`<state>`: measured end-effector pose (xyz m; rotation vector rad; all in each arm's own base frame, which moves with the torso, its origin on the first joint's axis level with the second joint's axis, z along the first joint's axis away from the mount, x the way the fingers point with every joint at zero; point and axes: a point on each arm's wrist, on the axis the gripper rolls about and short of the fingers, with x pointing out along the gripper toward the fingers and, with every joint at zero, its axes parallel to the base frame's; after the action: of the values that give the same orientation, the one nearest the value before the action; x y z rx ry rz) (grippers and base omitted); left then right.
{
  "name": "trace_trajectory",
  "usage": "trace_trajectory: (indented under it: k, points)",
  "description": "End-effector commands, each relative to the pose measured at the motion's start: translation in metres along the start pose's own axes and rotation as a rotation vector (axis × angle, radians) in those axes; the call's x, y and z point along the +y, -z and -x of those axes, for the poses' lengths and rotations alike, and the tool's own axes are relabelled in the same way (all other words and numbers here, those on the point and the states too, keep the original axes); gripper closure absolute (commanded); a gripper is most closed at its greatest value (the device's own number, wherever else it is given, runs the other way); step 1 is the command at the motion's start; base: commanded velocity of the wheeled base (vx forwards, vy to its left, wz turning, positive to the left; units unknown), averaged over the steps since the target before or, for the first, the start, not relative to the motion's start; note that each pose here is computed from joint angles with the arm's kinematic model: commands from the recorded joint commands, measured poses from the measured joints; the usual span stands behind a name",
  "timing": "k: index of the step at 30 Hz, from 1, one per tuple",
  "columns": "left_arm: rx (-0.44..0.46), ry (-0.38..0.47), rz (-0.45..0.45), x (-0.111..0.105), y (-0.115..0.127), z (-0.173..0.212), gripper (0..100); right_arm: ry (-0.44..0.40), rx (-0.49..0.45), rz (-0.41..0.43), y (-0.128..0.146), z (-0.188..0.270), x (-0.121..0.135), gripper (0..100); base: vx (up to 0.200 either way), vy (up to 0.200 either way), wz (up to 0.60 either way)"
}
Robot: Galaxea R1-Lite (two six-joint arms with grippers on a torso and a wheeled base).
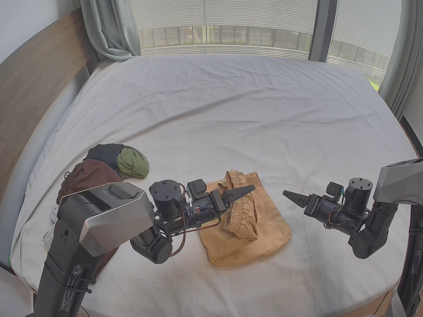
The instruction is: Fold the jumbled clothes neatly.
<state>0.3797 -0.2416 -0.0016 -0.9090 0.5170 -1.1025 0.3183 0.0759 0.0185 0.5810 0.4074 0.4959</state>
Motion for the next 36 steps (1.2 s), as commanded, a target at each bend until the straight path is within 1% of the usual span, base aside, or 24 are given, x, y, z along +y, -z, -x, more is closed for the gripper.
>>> trace_trajectory:
  k: [1,5,9,11,14,16,18,20,21,22,23,30,31,33,34,35,36]
  points:
    - [-0.024,-0.020,-0.002,0.005,-0.005,0.005,0,0.005,0.011,-0.003,0.003,-0.002,-0.003,0,0.000,0.000,0.00]
    - [-0.038,-0.036,-0.014,0.007,-0.006,0.008,0,0.005,0.016,-0.003,0.005,-0.002,-0.002,0,0.000,0.000,0.00]
    - [-0.026,-0.054,-0.019,0.008,-0.001,0.012,0,0.006,0.020,-0.005,0.006,-0.002,-0.003,0,0.000,0.000,0.00]
    - [-0.026,-0.064,-0.035,0.010,-0.001,0.014,0,0.008,0.026,-0.007,0.008,-0.002,-0.003,0,0.000,0.000,0.00]
    - [-0.049,-0.086,-0.068,0.013,-0.008,0.023,0,0.021,0.045,-0.014,0.014,-0.004,-0.008,0,0.000,0.000,0.00]
    - [-0.068,-0.095,-0.098,0.009,-0.015,0.029,0,0.026,0.054,-0.015,0.017,-0.004,-0.009,0,0.000,0.000,0.00]
    - [-0.083,-0.100,-0.121,-0.001,-0.025,0.039,0,0.036,0.066,-0.005,0.020,-0.004,-0.011,0,0.000,0.000,0.00]
    - [-0.085,-0.102,-0.123,-0.018,-0.032,0.052,0,0.048,0.084,0.021,0.024,-0.002,-0.014,0,0.000,0.000,0.00]
    - [-0.086,-0.101,-0.123,-0.019,-0.032,0.053,0,0.049,0.085,0.024,0.025,-0.002,-0.014,0,0.000,0.000,0.00]
    - [-0.089,-0.099,-0.126,-0.031,-0.038,0.062,0,0.053,0.094,0.046,0.027,-0.001,-0.015,0,0.000,0.000,0.00]
    - [-0.086,-0.100,-0.130,-0.037,-0.040,0.068,0,0.052,0.100,0.054,0.028,-0.001,-0.015,0,0.000,0.000,0.00]
    - [-0.086,-0.145,-0.133,-0.056,-0.037,0.096,0,0.035,0.099,0.059,0.027,0.002,-0.007,0,0.000,0.000,0.00]
    - [-0.079,-0.154,-0.141,-0.062,-0.036,0.106,0,0.035,0.100,0.059,0.027,0.004,-0.006,0,0.000,0.000,0.00]
    - [-0.079,-0.154,-0.141,-0.062,-0.036,0.106,0,0.035,0.100,0.059,0.027,0.004,-0.006,0,0.000,0.000,0.00]
    - [-0.059,-0.135,-0.169,-0.076,-0.045,0.133,0,0.033,0.096,0.060,0.025,0.004,-0.005,0,0.000,0.000,0.00]
    - [-0.053,-0.130,-0.170,-0.079,-0.047,0.138,0,0.032,0.095,0.061,0.025,0.004,-0.005,0,0.000,0.000,0.00]
    - [-0.046,-0.114,-0.185,-0.089,-0.050,0.149,0,0.030,0.091,0.063,0.024,0.005,-0.004,0,0.000,0.000,0.00]
